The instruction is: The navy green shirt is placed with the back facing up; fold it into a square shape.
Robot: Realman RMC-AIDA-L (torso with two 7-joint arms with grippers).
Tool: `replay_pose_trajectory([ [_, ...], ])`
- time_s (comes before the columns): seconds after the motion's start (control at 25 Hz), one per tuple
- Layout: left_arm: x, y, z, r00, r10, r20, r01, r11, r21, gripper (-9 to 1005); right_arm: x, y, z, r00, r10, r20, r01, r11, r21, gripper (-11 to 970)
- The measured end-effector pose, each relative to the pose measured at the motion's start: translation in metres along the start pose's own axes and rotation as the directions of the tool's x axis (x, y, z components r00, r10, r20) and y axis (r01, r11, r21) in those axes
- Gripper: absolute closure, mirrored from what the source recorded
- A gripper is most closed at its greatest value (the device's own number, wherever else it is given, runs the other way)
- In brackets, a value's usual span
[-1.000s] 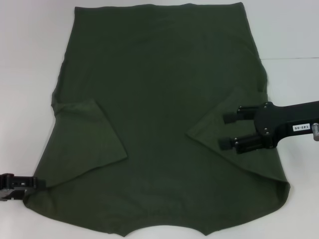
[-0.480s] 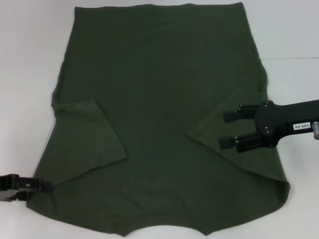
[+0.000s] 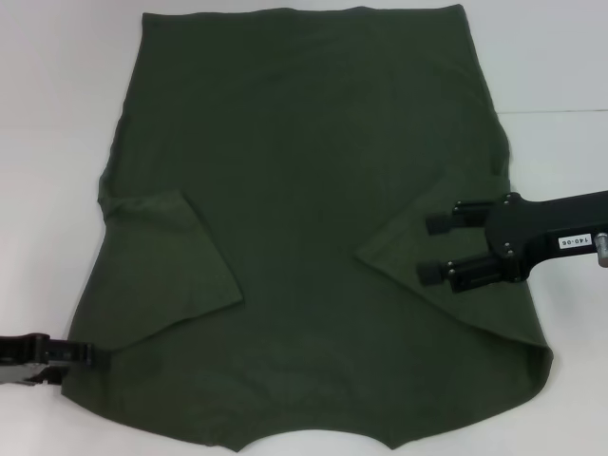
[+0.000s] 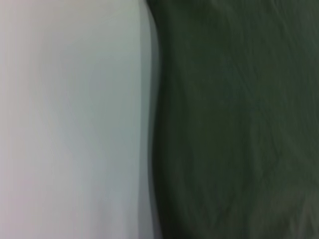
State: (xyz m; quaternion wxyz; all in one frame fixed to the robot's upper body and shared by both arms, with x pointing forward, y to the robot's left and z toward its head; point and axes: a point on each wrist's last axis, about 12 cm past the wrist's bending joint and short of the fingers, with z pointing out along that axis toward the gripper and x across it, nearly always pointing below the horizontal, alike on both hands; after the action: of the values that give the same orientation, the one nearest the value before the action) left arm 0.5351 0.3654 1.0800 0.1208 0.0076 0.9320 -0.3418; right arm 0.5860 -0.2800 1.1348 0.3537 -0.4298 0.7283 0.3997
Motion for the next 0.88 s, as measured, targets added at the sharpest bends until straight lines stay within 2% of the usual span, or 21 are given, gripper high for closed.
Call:
replay_pose_trajectory([
  [0.88,-0.007,-0.010,0.011,1.000,0.011,-0.026,-0.011,1.000,0.019,137,-0.003,-0.002,0.004,1.000,-0.008,-0.002,0.008,1.000,0.008,40],
])
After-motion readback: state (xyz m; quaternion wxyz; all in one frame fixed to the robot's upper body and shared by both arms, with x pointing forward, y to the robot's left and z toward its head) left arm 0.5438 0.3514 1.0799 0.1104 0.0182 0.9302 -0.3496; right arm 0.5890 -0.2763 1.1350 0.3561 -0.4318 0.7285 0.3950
